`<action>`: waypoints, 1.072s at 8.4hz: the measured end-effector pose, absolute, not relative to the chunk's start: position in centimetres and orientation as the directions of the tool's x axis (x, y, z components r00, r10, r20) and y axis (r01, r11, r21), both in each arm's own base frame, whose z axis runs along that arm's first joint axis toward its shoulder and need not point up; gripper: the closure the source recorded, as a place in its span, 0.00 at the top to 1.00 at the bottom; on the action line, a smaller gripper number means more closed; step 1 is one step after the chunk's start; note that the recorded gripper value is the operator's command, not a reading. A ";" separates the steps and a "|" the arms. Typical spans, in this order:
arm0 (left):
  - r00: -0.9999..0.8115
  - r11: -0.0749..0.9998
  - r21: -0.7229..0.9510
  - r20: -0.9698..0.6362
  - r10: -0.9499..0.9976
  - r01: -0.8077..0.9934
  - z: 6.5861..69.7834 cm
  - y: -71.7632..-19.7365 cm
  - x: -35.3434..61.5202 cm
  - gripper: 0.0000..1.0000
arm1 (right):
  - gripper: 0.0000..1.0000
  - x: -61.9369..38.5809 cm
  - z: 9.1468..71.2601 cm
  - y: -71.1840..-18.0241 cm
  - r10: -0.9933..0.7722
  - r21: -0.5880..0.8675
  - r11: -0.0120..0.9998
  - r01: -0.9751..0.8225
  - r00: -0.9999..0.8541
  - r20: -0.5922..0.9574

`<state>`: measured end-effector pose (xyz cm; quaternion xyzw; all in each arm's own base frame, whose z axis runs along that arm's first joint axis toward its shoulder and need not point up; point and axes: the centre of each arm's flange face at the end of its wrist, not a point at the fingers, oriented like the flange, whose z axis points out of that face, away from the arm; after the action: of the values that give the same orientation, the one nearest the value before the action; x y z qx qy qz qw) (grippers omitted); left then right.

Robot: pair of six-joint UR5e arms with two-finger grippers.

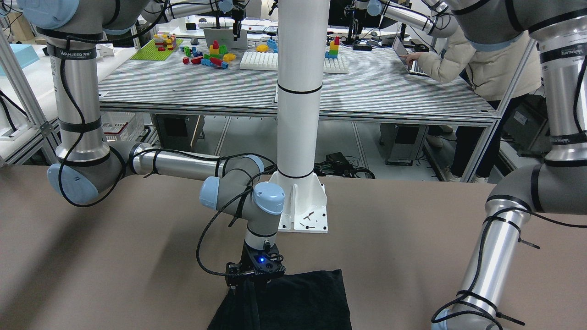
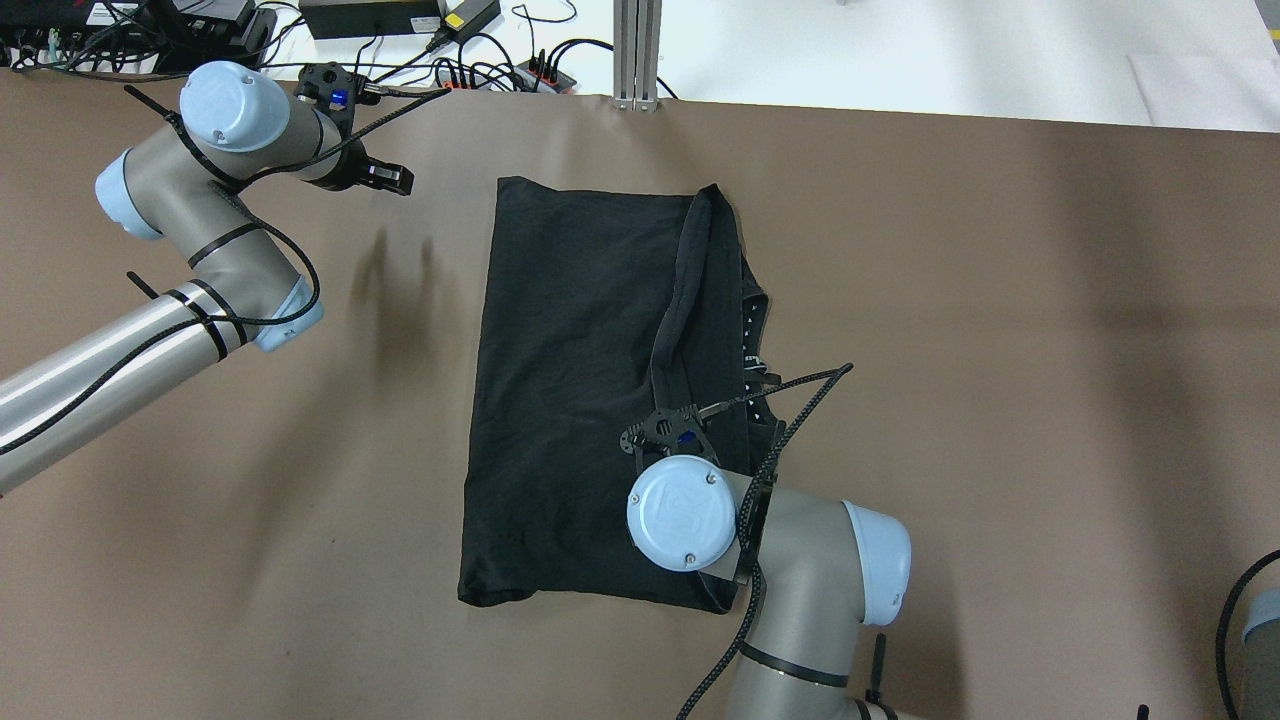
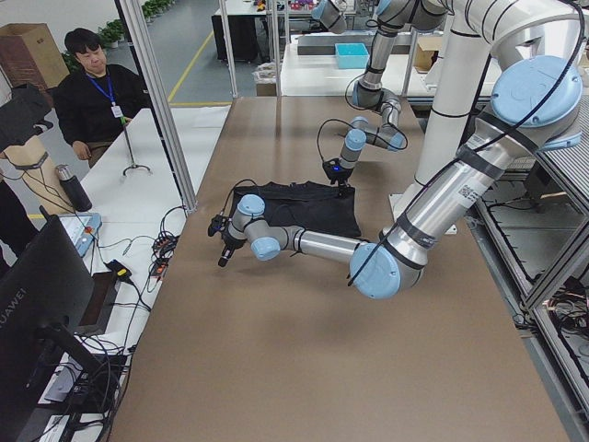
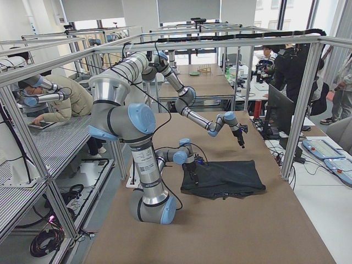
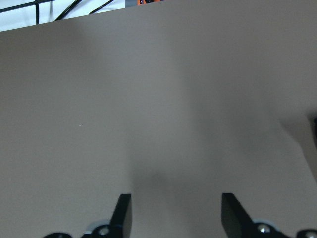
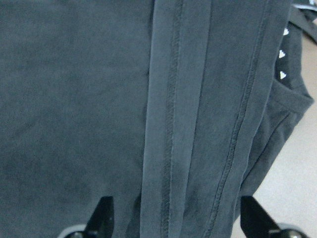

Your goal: Fold clothes

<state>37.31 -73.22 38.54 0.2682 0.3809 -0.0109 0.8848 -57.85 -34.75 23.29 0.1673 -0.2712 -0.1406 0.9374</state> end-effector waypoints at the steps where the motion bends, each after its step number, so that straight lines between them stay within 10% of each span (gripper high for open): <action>1: 0.710 0.856 0.466 -0.679 0.185 0.223 38.6 -73.2 37.3 0.69 | 0.52 -58.1 23.5 -34.3 -0.376 0.399 0.896 0.195 0.812 0.447; 7: 0.710 0.858 0.466 -0.678 0.190 0.216 38.7 -73.0 37.8 0.69 | 0.50 -58.8 23.9 -33.0 -0.409 0.417 0.880 0.227 0.809 0.422; 9: 0.710 0.858 0.466 -0.678 0.190 0.215 38.7 -73.0 37.8 0.69 | 0.27 -59.0 24.0 -32.6 -0.414 0.417 0.878 0.233 0.807 0.421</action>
<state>37.80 -72.98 38.70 0.2663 0.3807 -0.0071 0.8855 -59.02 -32.60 23.99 0.1754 -0.2577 -0.1733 0.9342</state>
